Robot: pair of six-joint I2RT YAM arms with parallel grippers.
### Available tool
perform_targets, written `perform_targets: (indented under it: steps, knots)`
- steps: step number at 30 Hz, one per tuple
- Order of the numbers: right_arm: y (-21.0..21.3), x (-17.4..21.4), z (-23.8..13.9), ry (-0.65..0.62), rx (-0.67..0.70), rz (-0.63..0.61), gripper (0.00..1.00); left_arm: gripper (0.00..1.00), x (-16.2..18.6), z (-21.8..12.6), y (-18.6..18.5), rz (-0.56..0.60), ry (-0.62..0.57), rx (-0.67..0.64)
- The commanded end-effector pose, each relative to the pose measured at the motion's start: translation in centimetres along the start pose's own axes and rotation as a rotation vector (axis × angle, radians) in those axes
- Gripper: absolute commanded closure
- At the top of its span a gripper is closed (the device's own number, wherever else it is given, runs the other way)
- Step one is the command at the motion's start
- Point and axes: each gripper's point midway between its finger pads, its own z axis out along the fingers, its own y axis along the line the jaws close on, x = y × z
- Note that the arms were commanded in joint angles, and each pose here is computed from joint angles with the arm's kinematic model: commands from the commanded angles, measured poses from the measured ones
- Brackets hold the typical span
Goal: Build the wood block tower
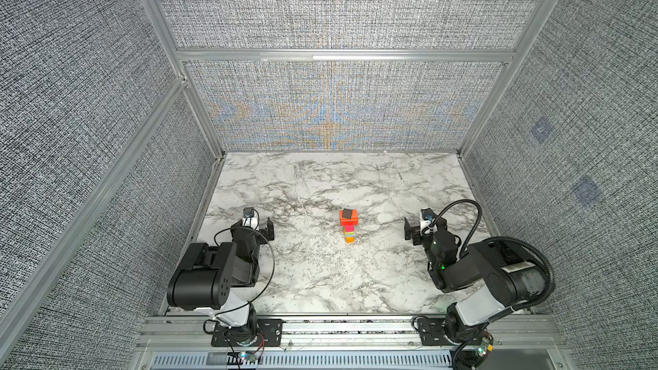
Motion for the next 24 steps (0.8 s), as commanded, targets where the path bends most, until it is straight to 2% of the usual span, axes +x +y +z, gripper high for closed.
perform_targets:
  steps: [1, 4, 9, 24]
  knots:
    - [-0.7, -1.3, 0.6, -0.046, 0.042, -0.003, 0.01, 0.01, -4.6, 0.5, -0.3, 0.017, -0.149, 0.02]
    - [-2.5, -1.3, 1.8, 0.004, 0.132, 0.044, 0.01, 0.01, -4.5, 1.9, 0.4, -0.009, -0.08, -0.018]
    - [-4.0, 0.1, 4.6, 0.184, 0.069, 0.166, 0.01, 0.01, -4.3, 2.9, 0.8, -0.04, -0.02, -0.014]
    - [-4.1, 0.0, 4.5, 0.167, 0.058, 0.173, 0.01, 0.01, -4.3, 2.8, 0.9, -0.039, -0.029, -0.014]
